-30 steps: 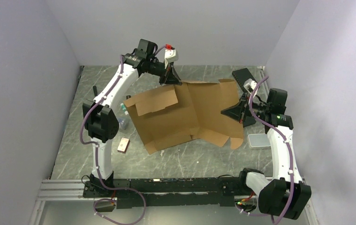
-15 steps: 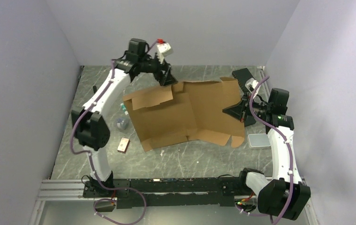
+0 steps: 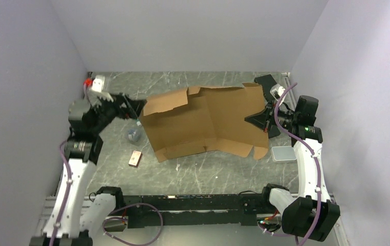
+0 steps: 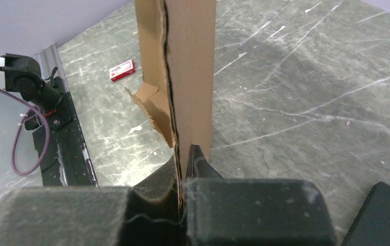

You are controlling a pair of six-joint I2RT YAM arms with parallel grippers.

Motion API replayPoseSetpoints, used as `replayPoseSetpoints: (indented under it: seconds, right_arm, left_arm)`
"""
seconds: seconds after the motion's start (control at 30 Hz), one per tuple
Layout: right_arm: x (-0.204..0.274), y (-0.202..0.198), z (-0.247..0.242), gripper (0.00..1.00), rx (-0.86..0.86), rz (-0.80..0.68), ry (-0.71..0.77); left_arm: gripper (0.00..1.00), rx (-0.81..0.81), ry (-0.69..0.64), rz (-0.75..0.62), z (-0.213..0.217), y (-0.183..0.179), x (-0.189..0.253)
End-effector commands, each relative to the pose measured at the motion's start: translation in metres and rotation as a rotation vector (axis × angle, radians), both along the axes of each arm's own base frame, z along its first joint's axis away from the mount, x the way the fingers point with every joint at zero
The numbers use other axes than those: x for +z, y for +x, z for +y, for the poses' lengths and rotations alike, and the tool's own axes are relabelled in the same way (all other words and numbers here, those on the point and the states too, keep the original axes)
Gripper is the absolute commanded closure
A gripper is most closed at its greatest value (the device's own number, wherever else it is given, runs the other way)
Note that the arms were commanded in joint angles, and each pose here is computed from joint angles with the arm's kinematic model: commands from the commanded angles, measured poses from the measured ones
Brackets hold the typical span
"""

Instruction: Fold the paper box

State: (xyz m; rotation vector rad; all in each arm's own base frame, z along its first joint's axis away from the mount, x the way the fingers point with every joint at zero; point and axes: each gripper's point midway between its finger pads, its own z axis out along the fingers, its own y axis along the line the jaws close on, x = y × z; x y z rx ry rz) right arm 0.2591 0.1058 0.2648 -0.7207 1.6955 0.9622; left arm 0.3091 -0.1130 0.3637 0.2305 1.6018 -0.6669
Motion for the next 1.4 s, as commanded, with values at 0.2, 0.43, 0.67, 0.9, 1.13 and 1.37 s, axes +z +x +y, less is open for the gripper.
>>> replayPoseSetpoints:
  seconds: [0.2, 0.43, 0.67, 0.9, 1.13, 1.37]
  right_arm:
    - [0.022, 0.007, -0.002, 1.0, -0.004, -0.088, -0.003]
    - [0.022, 0.008, -0.002, 1.0, -0.009, -0.083, 0.001]
    - [0.022, 0.007, -0.002, 1.0, -0.005, -0.082, 0.003]
    - [0.023, 0.006, -0.001, 1.0, 0.001, -0.084, 0.004]
    - [0.022, 0.006, 0.0, 1.0, 0.008, -0.078, 0.009]
    - [0.021, 0.005, 0.0, 1.0, 0.017, -0.076, 0.014]
  left_arm:
    - [0.14, 0.271, -0.219, 0.377, 0.029, -0.054, -0.141]
    - [0.23, 0.297, -0.316, 0.493, 0.025, -0.033, -0.183]
    - [0.21, 0.214, -0.336, 0.427, 0.012, 0.006, -0.192]
    - [0.26, 0.167, -0.303, 0.472, 0.004, 0.023, -0.212]
    - [0.37, 0.148, -0.3, 0.467, 0.002, 0.02, -0.226]
    - [0.64, 0.054, -0.289, 0.383, -0.01, 0.028, -0.207]
